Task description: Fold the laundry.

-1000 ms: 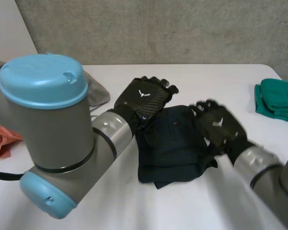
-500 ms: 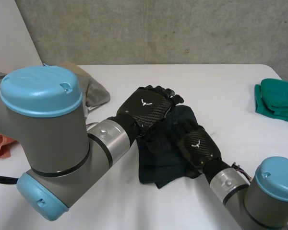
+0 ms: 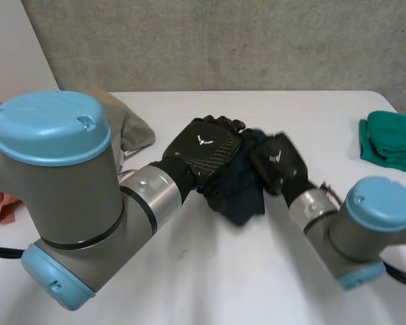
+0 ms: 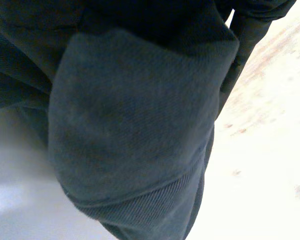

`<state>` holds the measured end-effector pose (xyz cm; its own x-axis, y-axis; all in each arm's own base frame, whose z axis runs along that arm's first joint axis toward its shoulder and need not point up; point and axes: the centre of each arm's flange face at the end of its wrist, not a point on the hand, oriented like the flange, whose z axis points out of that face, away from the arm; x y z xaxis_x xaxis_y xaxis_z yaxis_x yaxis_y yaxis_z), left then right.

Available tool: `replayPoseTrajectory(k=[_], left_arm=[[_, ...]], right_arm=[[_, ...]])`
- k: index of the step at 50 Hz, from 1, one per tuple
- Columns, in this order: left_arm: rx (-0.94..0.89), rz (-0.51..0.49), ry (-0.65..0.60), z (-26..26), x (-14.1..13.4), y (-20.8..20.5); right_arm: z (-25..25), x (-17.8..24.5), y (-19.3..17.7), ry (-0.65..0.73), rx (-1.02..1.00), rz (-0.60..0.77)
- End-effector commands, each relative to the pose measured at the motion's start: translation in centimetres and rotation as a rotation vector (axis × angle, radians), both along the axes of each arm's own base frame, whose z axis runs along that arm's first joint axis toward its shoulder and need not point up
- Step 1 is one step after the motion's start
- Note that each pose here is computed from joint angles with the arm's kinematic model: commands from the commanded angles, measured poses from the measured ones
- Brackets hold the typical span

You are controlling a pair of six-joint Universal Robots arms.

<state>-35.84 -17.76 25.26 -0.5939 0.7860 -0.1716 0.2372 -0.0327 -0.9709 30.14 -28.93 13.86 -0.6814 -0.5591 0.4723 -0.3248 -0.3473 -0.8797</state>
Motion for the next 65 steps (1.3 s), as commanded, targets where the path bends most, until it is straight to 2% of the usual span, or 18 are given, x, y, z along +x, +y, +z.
replayPoseTrajectory(k=[1, 8, 15, 16, 23, 24, 28, 33, 37, 48, 56, 65], left_arm=[[-0.058, -0.002, 0.054, 1.8, -0.2, -0.2], [-0.104, -0.005, 0.095, 3.0, -0.3, -0.2], [-0.11, -0.013, 0.102, 3.2, -0.5, 0.0], [-0.11, -0.013, 0.102, 3.2, -0.5, 0.0], [-0.108, -0.021, 0.099, 3.0, -0.6, 0.1], [-0.108, -0.021, 0.099, 3.0, -0.6, 0.1], [-0.106, -0.019, 0.101, 3.0, -0.6, 0.0], [-0.085, -0.014, 0.106, 2.7, -0.6, -0.2], [-0.077, -0.013, 0.109, 2.5, -0.6, -0.2], [-0.066, -0.028, 0.104, 2.2, -0.8, 0.4], [-0.072, -0.044, 0.111, 2.6, -1.0, 1.0], [-0.075, -0.047, 0.114, 2.8, -0.9, 1.3]], right_arm=[[6.1, -1.6, -6.2, -0.079, -0.185, -0.098], [11.3, -6.7, -13.1, -0.147, -0.298, -0.216], [13.7, -13.8, -18.9, -0.237, -0.322, -0.219], [13.6, -16.1, -20.2, -0.247, -0.316, -0.23], [10.4, -24.0, -24.2, -0.273, -0.273, -0.313], [9.1, -26.1, -25.0, -0.272, -0.257, -0.341], [5.0, -28.6, -26.1, -0.258, -0.191, -0.336], [-0.1, -29.0, -26.3, -0.249, -0.089, -0.277], [-2.9, -29.2, -26.3, -0.257, -0.048, -0.286], [-4.7, -30.7, -25.9, -0.267, 0.002, -0.361], [-1.0, -32.3, -24.5, -0.197, -0.037, -0.482], [5.0, -34.1, -20.8, -0.087, -0.007, -0.627]])
